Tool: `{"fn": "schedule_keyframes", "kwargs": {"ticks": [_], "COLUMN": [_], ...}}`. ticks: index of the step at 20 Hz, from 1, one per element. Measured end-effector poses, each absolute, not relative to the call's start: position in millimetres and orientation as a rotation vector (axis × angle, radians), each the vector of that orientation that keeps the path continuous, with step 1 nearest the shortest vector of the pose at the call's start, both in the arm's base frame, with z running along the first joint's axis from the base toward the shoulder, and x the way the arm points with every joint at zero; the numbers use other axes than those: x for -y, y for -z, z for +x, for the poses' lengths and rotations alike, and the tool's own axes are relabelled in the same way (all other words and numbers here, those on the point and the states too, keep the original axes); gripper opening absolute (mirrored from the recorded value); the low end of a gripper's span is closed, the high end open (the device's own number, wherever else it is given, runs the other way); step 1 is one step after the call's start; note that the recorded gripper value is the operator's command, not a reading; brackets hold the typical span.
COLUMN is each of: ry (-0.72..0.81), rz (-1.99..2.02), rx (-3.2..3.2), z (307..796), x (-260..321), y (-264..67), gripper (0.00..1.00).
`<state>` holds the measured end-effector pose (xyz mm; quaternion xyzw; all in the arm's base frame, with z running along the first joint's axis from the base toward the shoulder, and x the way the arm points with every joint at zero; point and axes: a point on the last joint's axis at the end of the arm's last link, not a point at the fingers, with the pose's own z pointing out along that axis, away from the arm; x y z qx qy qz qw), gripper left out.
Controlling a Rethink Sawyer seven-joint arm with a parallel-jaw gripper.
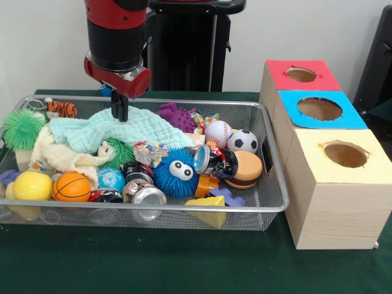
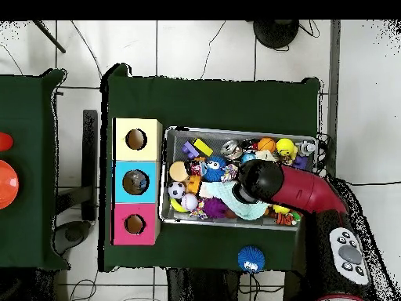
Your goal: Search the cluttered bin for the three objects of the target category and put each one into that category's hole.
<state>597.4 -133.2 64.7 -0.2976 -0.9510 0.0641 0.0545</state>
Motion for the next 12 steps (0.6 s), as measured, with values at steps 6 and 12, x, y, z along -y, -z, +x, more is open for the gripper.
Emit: {"fn": "schedule_keyframes", "kwargs": {"ticks": [6, 12], "ry": [-0.195, -0.195], "rz": [-0.904, -0.904], "rx": [2.888, 2.888], "z": [597.5, 597.3], "x": [133.2, 133.6], "y": [-64.8, -64.7], "gripper": [0.0, 1.0]}}
